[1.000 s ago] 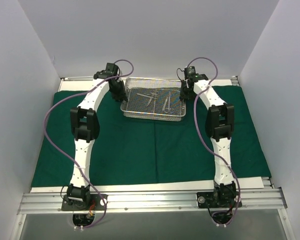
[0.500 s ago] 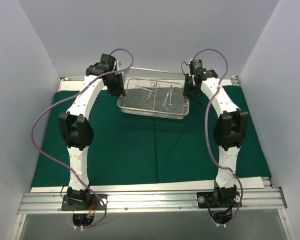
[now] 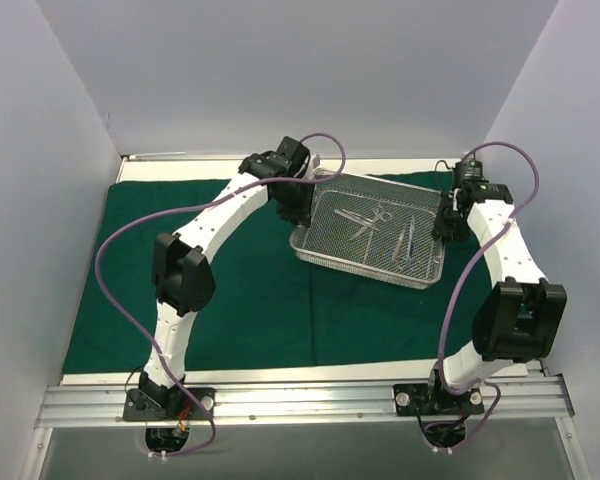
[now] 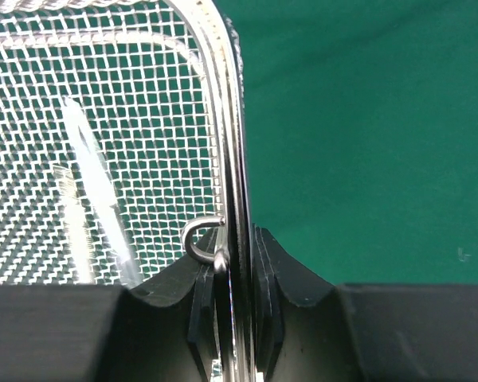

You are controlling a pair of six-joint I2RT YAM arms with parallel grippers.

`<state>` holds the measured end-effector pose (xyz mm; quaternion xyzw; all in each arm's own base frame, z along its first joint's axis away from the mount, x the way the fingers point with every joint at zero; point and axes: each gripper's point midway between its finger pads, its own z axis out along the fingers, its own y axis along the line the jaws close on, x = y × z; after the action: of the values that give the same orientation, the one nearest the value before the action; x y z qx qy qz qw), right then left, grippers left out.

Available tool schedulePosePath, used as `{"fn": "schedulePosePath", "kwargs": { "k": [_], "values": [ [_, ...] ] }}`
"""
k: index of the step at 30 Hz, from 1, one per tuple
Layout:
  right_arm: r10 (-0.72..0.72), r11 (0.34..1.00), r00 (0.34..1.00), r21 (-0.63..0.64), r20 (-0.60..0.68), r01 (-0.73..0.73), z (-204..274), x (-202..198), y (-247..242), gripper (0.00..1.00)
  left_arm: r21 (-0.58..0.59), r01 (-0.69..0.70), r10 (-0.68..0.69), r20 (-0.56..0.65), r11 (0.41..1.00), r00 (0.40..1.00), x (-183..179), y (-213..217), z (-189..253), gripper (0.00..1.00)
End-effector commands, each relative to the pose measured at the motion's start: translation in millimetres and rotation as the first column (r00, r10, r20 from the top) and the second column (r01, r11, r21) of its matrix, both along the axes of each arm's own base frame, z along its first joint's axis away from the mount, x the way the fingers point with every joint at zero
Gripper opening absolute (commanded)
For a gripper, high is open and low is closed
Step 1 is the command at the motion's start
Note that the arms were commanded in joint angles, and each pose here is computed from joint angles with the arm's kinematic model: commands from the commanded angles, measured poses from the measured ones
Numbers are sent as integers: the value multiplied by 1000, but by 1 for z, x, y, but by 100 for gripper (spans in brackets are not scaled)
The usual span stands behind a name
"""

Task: Open and lay out the surgical kit
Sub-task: Place the container in the surgical kit.

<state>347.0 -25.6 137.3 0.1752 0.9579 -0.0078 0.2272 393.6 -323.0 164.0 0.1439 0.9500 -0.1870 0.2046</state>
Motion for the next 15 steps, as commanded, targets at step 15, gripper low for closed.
{"fn": "schedulePosePath", "kwargs": {
  "k": [15],
  "values": [
    [394,905,888,69,236,-420,17,51,207,0,153,-248,255,-27,957,967,-120,159,11,2]
  ]
}}
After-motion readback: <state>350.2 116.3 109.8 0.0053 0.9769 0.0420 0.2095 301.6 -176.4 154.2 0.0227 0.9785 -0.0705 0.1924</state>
